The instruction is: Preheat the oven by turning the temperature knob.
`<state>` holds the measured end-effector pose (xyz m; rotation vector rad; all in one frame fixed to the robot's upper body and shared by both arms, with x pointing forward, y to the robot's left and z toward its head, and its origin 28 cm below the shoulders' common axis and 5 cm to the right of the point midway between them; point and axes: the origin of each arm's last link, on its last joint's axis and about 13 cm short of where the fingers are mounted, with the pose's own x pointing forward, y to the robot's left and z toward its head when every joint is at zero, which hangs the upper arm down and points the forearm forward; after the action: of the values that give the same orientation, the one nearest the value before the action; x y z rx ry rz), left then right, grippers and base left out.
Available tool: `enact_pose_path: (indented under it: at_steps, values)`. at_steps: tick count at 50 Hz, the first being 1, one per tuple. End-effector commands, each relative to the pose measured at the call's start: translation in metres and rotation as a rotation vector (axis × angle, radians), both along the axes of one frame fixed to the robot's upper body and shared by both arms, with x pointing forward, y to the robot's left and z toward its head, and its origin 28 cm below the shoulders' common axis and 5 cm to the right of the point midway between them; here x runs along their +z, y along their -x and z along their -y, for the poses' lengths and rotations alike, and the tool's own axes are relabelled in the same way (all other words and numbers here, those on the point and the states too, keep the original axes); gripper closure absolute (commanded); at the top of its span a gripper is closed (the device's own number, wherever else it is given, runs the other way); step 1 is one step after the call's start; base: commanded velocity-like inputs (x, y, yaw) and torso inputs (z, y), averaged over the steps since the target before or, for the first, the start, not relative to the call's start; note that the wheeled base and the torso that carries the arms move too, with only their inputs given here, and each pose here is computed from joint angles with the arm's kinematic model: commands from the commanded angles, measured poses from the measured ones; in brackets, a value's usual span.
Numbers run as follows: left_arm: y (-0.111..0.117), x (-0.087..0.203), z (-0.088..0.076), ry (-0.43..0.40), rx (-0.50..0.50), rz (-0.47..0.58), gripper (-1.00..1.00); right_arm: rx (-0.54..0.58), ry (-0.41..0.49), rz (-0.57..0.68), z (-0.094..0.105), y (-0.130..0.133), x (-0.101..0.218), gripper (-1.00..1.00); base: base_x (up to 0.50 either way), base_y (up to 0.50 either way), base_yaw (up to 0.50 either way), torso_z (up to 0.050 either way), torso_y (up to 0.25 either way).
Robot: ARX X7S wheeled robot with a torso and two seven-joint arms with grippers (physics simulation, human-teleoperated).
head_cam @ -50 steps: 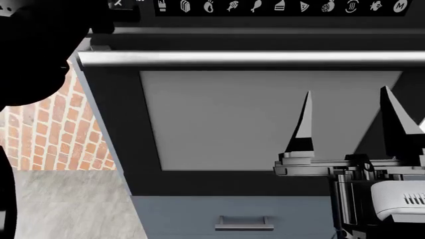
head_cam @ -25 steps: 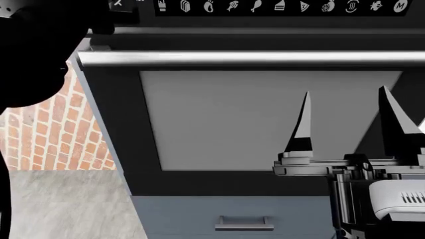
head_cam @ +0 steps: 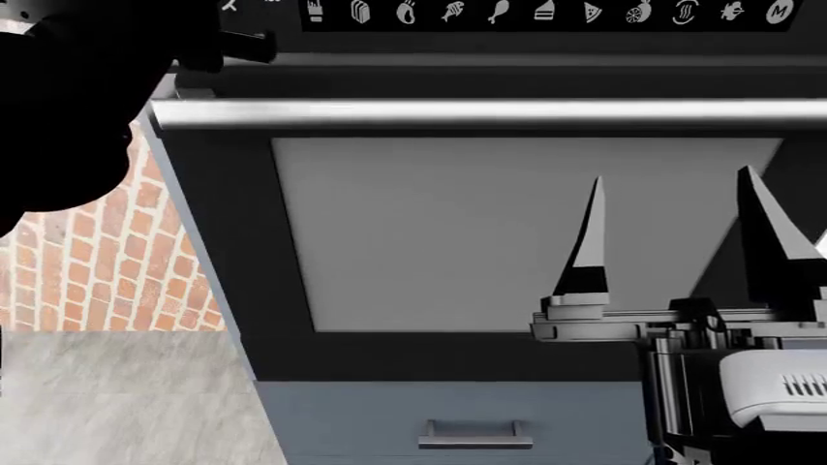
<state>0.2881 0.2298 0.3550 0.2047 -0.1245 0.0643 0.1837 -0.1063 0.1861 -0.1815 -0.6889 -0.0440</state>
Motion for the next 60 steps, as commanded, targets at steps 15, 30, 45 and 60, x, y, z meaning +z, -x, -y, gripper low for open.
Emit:
enact_pose_path:
  at_steps: [15, 30, 45, 60]
  values:
    - [0.0004, 0.0022, 0.0031, -0.087, 0.012, 0.026, 1.0, 0.0, -0.002, 0.003, 0.0001, 0.0005, 0.0005, -1.0, 0.0, 0.0, 0.0, 0.0, 0.001]
    - [0.0006, 0.0011, 0.0053, -0.18, 0.04, 0.046, 1.0, -0.001, -0.004, 0.006, 0.0003, 0.0004, 0.0011, -1.0, 0.0, 0.0, 0.0, 0.0, 0.001]
    - [0.0024, 0.0018, 0.0051, -0.282, 0.086, 0.074, 1.0, -0.001, -0.004, 0.007, -0.0001, 0.0007, 0.0013, -1.0, 0.0, 0.0, 0.0, 0.0, 0.003]
    - [-0.0008, 0.001, 0.0059, -0.343, 0.102, 0.059, 1.0, -0.001, -0.007, 0.01, 0.0006, 0.0008, 0.0017, -1.0, 0.0, 0.0, 0.0, 0.0, 0.003]
